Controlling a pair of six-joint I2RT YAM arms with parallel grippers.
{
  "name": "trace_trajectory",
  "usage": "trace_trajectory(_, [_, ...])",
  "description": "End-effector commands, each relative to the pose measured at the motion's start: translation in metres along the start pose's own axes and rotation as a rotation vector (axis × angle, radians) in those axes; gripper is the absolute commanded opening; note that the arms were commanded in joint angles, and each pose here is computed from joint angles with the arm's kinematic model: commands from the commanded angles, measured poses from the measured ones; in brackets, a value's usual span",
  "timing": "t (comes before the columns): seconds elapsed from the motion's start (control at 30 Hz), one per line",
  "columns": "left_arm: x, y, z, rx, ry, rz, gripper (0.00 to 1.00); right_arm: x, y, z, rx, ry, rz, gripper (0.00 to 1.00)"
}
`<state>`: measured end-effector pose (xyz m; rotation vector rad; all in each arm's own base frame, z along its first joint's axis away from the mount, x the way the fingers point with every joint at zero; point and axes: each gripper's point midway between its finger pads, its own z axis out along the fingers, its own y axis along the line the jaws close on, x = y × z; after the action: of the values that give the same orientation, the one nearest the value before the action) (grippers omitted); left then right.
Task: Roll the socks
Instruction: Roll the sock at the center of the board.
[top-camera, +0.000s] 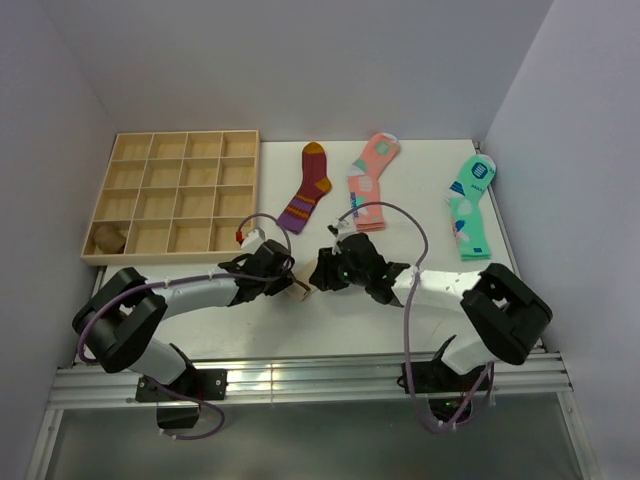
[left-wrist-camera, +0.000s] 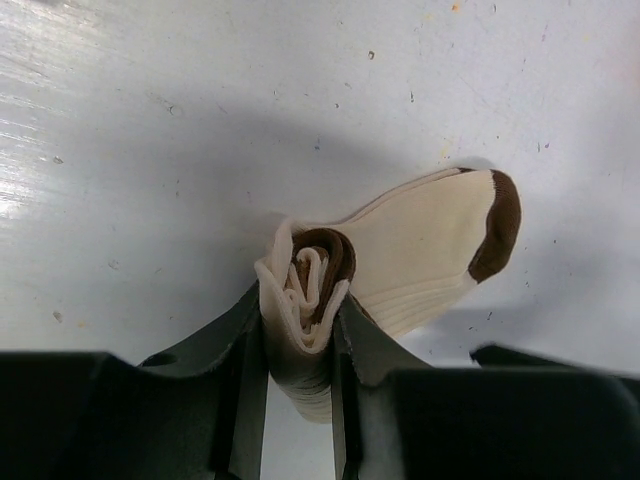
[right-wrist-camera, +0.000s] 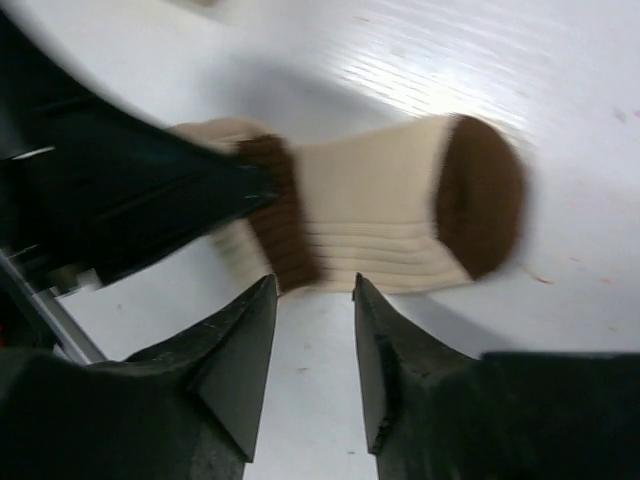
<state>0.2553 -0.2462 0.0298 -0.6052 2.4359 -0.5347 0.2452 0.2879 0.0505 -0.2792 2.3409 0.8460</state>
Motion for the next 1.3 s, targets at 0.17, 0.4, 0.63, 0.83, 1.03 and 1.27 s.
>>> trace_trajectory(0.17, [0.006,0.027,0.000,-0.130,0.035,0.052,0.01,-0.005,0.045,-0.007,-0.006,-0.132,-0.270,0.50])
trace_trajectory(0.4, [0.006,0.023,-0.003,-0.118,0.041,0.042,0.00,0.011,0.062,0.005,-0.026,-0.126,-0.344,0.52])
trace_trajectory(0.63, [0.008,0.022,-0.003,-0.115,0.055,0.038,0.00,0.008,0.070,0.012,-0.001,-0.158,-0.393,0.55])
trace_trajectory(0.83, [0.010,0.019,-0.002,-0.110,0.063,0.039,0.00,0.008,0.069,0.020,0.036,-0.167,-0.418,0.56])
trace_trajectory(1.03, [0.010,0.019,-0.002,-0.105,0.067,0.039,0.00,0.014,0.067,0.030,0.063,-0.150,-0.439,0.56])
trace_trajectory(1.27, [0.011,0.018,-0.003,-0.103,0.073,0.034,0.00,0.038,0.054,0.045,0.109,-0.064,-0.455,0.55])
